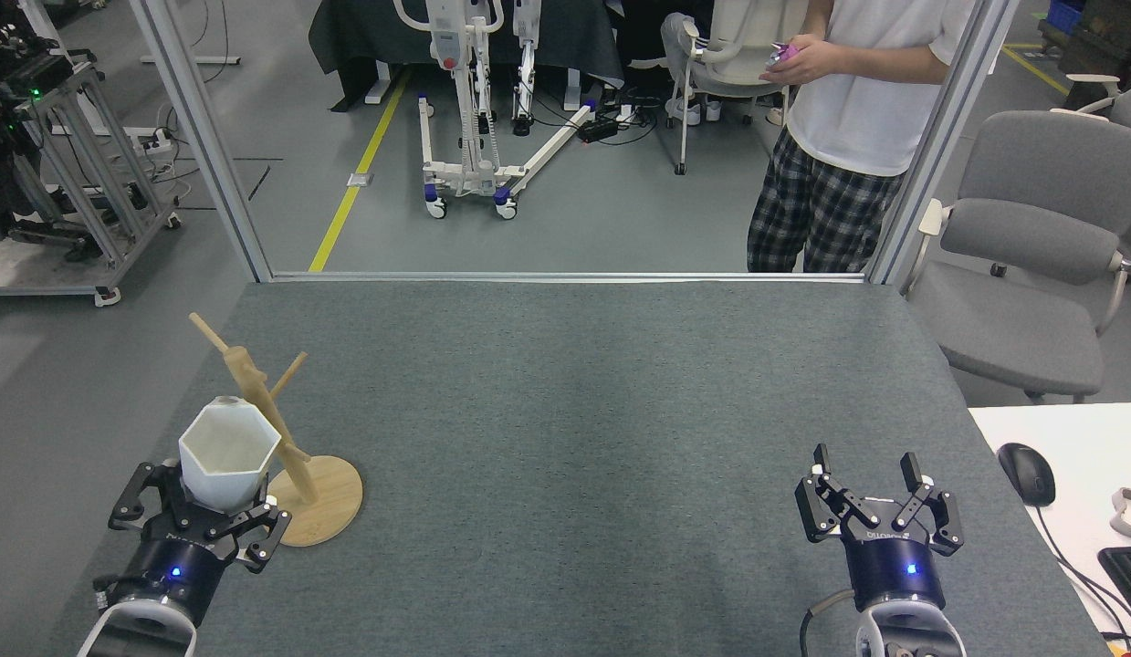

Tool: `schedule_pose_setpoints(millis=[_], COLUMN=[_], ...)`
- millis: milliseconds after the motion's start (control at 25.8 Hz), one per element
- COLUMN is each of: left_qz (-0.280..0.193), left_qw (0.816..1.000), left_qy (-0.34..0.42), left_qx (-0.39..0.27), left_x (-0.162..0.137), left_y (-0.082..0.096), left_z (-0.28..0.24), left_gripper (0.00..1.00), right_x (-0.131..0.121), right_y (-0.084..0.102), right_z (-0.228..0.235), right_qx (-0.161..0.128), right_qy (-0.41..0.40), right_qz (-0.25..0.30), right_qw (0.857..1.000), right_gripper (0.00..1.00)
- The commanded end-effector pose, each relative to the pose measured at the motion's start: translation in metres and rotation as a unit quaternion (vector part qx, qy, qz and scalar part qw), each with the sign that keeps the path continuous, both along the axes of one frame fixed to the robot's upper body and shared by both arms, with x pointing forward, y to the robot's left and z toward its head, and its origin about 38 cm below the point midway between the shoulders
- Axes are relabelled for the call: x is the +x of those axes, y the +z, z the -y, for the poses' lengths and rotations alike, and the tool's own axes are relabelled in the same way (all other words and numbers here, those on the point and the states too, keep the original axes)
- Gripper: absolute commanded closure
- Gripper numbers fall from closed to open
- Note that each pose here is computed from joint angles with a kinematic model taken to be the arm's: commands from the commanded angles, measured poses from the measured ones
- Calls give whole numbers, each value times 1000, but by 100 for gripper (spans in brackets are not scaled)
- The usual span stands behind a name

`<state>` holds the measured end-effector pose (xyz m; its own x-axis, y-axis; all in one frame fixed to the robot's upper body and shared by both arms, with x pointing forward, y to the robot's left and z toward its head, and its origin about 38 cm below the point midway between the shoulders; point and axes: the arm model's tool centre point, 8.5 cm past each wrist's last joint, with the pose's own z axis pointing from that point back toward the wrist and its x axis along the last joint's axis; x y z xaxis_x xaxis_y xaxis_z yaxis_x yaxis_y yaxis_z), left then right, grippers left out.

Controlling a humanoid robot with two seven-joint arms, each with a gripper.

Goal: Hang cup on storage rack
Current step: 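Move the cup with the left gripper onto a peg of the wooden stand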

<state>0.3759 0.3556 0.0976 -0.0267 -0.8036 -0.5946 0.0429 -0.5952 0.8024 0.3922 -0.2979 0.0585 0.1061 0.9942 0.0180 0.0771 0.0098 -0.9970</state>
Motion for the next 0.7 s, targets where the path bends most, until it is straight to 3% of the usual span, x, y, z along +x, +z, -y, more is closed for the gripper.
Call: schedule_pose_setpoints(millis=[0,39,155,233,349,504,659], left_qz=[-11,-11,-12,-11,-9,5,7], left_qw=[1000,1000,1000,1000,1000,1000,1000], left_qy=[1,2,3,3,3,13,14], left_qx=[0,-2,-3,-3,-5,-11,-14], left_x=[1,3,3,4,4,4,4], left_y=[-7,-7,-8,-7,-7,-6,-6], left_z=[0,-1,-1,-1,0,1,1], left_gripper=[100,100,56,34,17,3,2], right_x=[0,0,0,0,0,-1,-1], right_y=[0,0,-1,-1,-1,-2,-2], right_z=[0,0,1,0,1,1,1], right_qx=[0,0,0,0,0,0,0], right_qy=[0,0,-1,0,-1,0,0], right_qz=[-1,-1,-1,-1,-2,-4,-4], right_qw=[1000,1000,1000,1000,1000,1000,1000], right_gripper=[1,1,1,1,1,1,1])
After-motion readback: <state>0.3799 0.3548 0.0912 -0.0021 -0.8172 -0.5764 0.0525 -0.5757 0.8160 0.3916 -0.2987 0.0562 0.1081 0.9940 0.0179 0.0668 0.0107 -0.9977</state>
